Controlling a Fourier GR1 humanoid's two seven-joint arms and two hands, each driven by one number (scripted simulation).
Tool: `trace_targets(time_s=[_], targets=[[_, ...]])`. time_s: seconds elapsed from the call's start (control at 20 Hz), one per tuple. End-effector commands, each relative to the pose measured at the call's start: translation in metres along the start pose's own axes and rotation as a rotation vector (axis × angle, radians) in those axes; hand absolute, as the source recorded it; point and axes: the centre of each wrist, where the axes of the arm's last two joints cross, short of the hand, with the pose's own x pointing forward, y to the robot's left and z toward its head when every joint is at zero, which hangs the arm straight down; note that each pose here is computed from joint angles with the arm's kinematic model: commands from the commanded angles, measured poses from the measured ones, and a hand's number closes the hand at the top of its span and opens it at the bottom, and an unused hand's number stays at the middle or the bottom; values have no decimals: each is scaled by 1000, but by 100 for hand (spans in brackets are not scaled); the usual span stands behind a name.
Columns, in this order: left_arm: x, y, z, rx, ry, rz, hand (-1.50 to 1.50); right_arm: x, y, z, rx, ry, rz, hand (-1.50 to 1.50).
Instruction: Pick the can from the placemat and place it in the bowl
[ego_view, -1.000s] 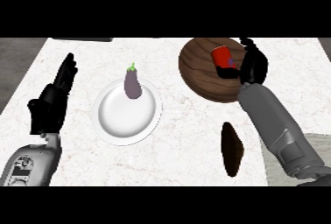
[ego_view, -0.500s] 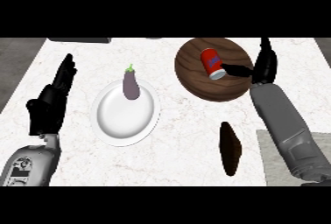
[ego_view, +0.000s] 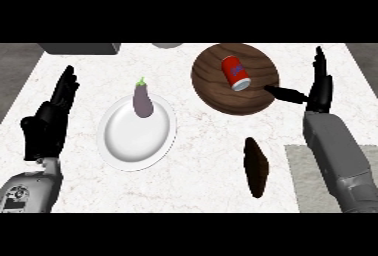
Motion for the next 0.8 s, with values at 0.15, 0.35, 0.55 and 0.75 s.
trace_targets(time_s=[0.15, 0.35, 0.55, 0.75], targets=[[-13, 3, 9, 21, 42, -9, 0, -22, -36, 37, 103, -36, -104, -150], [1, 22, 0, 19, 6, -10, 0, -32, -60, 63, 151, -50, -143, -150], [-4, 3, 5, 3, 12, 10, 0, -14, -71, 74, 143, -75, -116, -150], [1, 11, 1, -2, 5, -11, 0, -25, -75, 108, 151, -56, -142, -150]])
